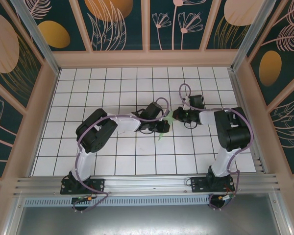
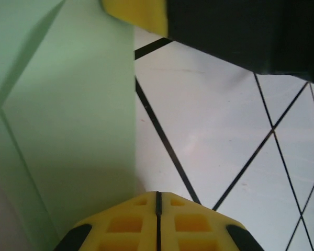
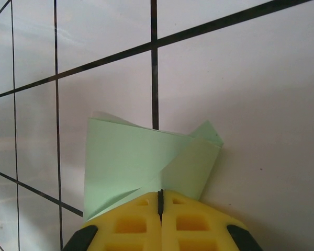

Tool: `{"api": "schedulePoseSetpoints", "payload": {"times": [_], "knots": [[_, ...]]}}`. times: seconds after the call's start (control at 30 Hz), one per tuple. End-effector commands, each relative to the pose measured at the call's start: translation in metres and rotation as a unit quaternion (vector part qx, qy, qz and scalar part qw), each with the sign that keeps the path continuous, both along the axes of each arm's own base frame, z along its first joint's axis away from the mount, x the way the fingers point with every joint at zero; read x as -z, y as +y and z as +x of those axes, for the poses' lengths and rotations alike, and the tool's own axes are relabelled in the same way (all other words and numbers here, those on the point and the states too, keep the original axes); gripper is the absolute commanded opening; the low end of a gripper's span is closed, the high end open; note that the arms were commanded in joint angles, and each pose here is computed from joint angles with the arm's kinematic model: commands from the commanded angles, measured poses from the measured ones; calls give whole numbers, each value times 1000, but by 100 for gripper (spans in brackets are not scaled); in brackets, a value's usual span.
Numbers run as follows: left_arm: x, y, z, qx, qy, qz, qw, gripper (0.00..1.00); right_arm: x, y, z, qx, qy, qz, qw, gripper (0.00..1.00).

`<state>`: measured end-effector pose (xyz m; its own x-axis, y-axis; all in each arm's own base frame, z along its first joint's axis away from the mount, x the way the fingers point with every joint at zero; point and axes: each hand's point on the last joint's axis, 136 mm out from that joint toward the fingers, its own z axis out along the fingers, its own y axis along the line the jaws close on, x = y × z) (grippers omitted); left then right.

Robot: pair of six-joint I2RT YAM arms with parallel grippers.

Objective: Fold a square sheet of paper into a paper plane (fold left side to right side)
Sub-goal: Fold the wing for the fifth time at the center of the table.

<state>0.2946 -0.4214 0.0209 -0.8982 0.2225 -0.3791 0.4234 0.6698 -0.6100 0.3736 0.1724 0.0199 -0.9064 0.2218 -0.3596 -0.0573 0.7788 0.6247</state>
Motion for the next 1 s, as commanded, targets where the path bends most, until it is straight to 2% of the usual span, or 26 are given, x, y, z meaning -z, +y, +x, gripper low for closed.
{"api": "schedulePoseSetpoints", "payload": {"times": [0.0, 0.17, 0.33, 0.7, 0.97], "knots": [[11, 12, 10, -22, -14, 28, 999, 10, 1, 1, -15, -7, 28, -11, 1000, 2], [9, 19, 7, -35, -11, 12, 999, 10, -32, -8, -1, 3, -16, -3, 1000, 11], [14, 21, 1, -34, 3, -4, 999, 9, -56, -3, 3, -4, -45, 23, 999, 12], [14, 19, -2, -27, 6, -12, 1000, 9, -44, 25, 19, -33, -39, 37, 998, 10], [14, 19, -3, -26, 6, -14, 1000, 9, -8, 15, 27, -20, -6, 1, 1000, 10]]}}
